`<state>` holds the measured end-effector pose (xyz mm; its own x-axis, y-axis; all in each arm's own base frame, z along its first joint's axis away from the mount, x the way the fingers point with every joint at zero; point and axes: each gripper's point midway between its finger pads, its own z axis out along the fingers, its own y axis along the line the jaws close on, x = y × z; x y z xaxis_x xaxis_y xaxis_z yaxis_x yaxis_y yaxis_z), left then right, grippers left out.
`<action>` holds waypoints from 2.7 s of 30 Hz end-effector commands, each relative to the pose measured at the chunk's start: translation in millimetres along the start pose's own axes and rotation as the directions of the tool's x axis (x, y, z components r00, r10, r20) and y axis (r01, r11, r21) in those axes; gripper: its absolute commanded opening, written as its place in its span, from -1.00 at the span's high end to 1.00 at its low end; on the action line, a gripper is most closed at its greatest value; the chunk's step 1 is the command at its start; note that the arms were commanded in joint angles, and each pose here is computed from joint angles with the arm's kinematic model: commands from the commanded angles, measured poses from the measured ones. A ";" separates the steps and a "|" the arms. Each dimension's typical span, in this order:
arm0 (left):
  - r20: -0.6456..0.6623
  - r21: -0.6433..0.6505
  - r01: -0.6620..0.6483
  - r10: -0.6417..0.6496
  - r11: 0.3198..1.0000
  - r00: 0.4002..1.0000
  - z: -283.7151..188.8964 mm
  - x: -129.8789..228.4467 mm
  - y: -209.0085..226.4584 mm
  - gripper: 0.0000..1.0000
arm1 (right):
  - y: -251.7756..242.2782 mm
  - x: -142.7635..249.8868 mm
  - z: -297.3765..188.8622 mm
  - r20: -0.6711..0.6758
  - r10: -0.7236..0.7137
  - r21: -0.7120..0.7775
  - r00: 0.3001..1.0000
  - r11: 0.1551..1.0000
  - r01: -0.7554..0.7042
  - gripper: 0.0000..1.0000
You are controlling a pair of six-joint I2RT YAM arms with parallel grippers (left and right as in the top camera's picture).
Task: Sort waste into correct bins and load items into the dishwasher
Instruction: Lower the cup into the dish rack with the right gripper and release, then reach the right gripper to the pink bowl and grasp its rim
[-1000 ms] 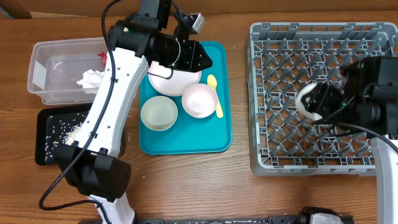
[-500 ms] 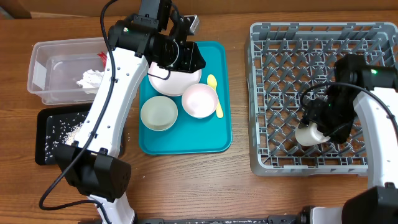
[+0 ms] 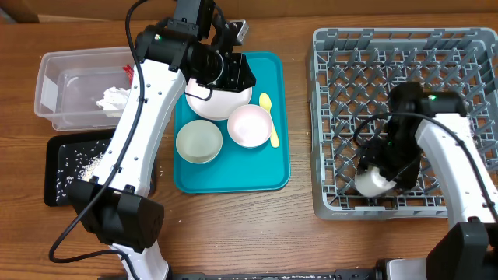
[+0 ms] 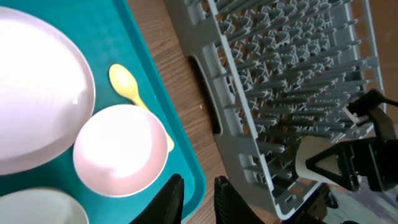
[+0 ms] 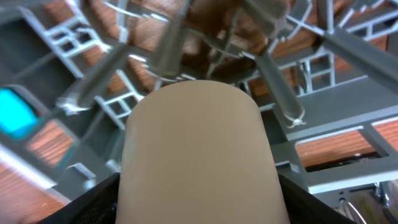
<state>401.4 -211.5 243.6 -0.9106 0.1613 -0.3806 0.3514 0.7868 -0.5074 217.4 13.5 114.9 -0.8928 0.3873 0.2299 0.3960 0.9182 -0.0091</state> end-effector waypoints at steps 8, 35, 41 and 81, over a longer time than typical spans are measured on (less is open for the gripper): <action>0.002 -0.049 0.001 -0.001 0.999 1.000 -5.4 1.5 3.9 0.60 | -6.4 -11.6 13.7 0.050 0.034 0.036 0.998 0.999 -0.036 -0.43; 0.020 -0.088 0.007 -0.005 0.996 1.000 -8.4 -2.8 14.0 0.57 | 40.8 -51.7 -108.0 0.356 -0.085 -0.136 0.931 0.981 0.141 -1.00; 0.083 -0.146 0.118 -0.106 0.982 0.991 -29.5 -13.1 51.6 0.49 | 112.1 -49.3 -129.0 0.453 -0.189 -0.274 0.872 0.901 0.337 -0.97; 0.281 -0.310 0.454 -0.376 0.835 0.883 -136.4 3.0 199.0 -0.99 | 274.7 -94.5 57.8 0.291 -0.357 -0.235 0.888 0.873 0.428 0.92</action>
<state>438.0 26.7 237.5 -0.8837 -0.3264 -0.3354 -0.1976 0.9099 -0.3648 393.6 231.7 31.8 -0.9973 0.0346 -0.0646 0.0129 0.9507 0.3098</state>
